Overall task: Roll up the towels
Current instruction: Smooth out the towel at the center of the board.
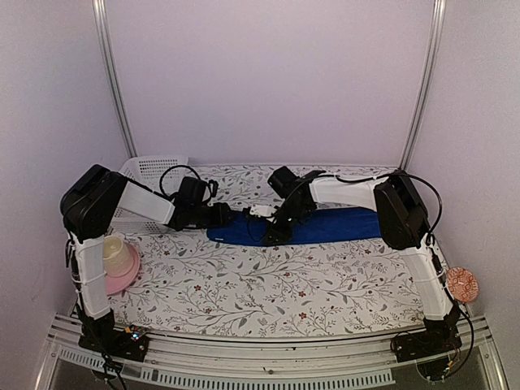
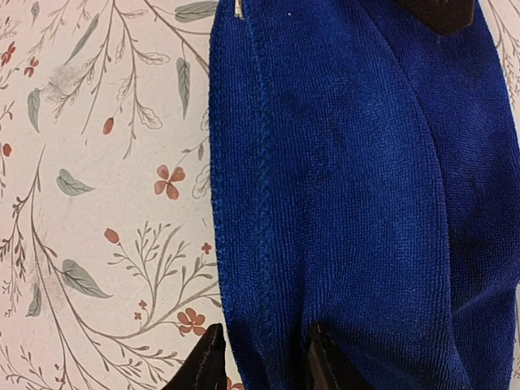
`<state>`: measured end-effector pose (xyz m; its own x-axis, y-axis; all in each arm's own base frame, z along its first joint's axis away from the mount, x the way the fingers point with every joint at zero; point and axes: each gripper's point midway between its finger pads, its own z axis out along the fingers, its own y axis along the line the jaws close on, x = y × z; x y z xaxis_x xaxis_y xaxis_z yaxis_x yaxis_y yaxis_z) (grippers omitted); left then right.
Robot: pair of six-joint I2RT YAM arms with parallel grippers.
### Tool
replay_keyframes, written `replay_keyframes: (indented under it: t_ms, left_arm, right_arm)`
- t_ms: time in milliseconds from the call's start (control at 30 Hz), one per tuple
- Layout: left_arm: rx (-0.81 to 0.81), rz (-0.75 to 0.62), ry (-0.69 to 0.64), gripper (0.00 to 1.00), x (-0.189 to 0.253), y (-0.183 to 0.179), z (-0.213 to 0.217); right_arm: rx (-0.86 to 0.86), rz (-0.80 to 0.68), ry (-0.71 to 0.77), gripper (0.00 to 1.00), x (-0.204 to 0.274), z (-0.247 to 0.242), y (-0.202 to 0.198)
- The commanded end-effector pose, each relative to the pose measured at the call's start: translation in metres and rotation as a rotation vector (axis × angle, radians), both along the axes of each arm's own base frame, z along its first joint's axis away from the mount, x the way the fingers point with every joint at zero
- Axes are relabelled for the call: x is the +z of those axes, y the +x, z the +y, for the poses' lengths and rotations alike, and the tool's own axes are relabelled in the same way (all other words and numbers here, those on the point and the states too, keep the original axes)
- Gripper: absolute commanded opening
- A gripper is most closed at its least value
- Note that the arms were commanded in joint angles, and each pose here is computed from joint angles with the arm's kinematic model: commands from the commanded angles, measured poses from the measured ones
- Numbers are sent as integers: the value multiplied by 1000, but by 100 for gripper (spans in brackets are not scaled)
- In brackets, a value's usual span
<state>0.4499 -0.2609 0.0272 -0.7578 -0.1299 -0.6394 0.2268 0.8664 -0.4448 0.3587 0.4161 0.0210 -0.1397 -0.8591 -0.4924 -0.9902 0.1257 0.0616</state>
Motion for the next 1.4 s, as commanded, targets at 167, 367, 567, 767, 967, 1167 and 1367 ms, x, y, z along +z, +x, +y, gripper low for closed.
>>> replay_keyframes:
  t_ms: [167,367,567,767,967,1167,1367]
  left_arm:
    - [144,15,74,59,-6,4,30]
    - [180,35,86,59,-9,-5,35]
    - [187,4,76,63,-3,-9,31]
    - [156,-44,40,76,14,-1,19]
    - [148,-118,31,78,49,9,16]
    - [118,-114,23,78,45,12,8]
    - [106,-73,46,77,16,13,5]
  right_arm:
    - [-16,11,20,32,10,5,3]
    - [-67,-20,0,27,6,6,16]
    - [-69,-14,1,23,6,6,15]
    - [-26,26,18,27,3,9,5]
    - [-72,8,29,27,1,14,15]
    - [-106,3,27,27,-5,17,21]
    - [-103,19,46,20,-1,19,19]
